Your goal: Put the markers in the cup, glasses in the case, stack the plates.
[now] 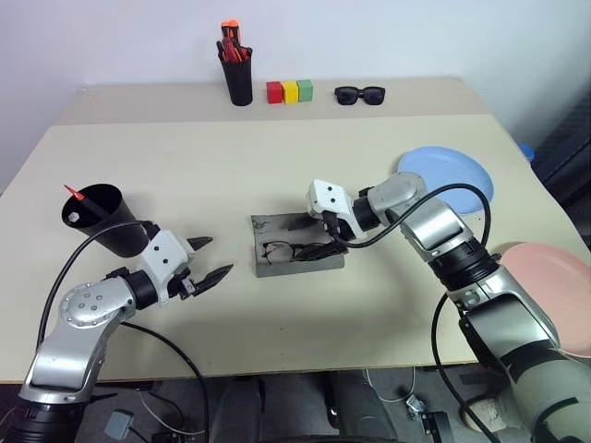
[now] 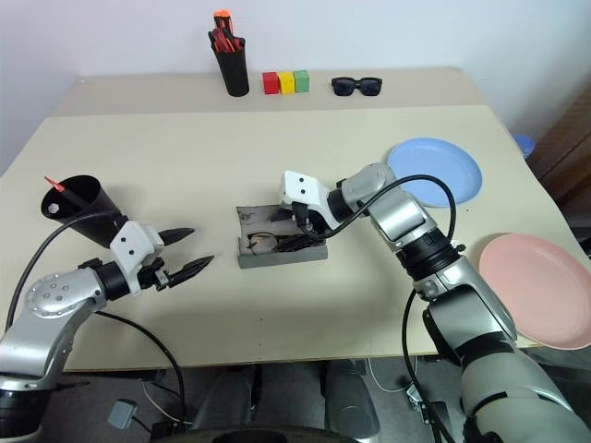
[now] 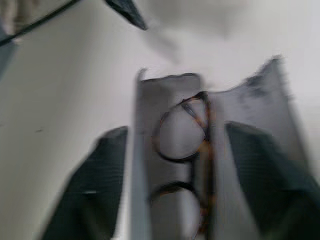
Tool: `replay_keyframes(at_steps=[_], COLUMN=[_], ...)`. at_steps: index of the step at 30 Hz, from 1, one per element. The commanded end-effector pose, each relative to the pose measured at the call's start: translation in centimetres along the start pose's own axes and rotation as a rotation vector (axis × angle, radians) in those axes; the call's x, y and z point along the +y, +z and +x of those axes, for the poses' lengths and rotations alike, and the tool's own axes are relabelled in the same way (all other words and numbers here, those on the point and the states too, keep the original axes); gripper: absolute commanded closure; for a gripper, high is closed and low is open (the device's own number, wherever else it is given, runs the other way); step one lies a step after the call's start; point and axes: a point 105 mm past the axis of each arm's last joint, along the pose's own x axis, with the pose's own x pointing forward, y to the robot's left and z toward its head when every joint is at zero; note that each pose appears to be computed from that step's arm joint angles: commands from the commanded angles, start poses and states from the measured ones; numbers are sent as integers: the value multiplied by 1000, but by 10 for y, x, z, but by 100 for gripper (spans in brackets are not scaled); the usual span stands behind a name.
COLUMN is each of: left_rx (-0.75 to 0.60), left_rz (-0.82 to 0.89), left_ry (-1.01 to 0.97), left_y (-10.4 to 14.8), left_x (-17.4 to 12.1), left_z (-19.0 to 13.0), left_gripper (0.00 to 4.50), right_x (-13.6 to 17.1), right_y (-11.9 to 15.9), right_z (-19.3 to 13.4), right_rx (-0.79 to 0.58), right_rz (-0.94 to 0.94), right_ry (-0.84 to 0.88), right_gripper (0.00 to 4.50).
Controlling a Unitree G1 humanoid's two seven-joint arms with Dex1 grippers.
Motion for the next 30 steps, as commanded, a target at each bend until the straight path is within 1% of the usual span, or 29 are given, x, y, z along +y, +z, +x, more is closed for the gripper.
replay_keyframes(at_steps=[1, 2, 5, 7, 8, 9, 12, 14, 15, 19, 22, 25, 30], left_rx=[-69, -83, -82, -92, -91, -85, -60, -39, -29, 91, 108, 101, 84], left_rz=[-58, -70, -110, -95, -100, -112, -172, -243, -250, -239, -223, -165, -125], left_ry=[27, 31, 44, 34, 63, 88, 103, 79, 61, -9, -131, -289, -399], left_y=[20, 24, 34, 44, 49, 54, 64, 68, 70, 53, 51, 52, 53], left_x=[14, 17, 25, 26, 31, 37, 44, 45, 43, 37, 23, 4, -8], left_z=[9, 12, 32, 49, 59, 71, 99, 117, 124, 145, 148, 140, 125], left_gripper=[113, 113, 192, 294, 336, 393, 393, 393, 393, 393, 393, 393, 393], right_x=[-14, -14, -4, 8, 13, 20, 39, 54, 60, 75, 79, 85, 80], right_y=[14, 15, 19, 22, 22, 20, 12, 6, 2, -13, -24, -34, -39], right_z=[-23, -27, -39, -47, -52, -56, -63, -64, -65, -75, -83, -89, -96], right_rx=[-37, -40, -63, -100, -113, -120, -112, -102, -99, -75, -48, -21, -9], right_rz=[-76, -90, -143, -155, -149, -134, -113, -77, -52, 32, 86, 117, 121], right_ry=[-147, -173, -224, -270, -306, -337, -389, -409, -423, -527, -588, -627, -673], right_gripper=[150, 150, 143, 143, 143, 143, 143, 143, 143, 143, 143, 143, 143])
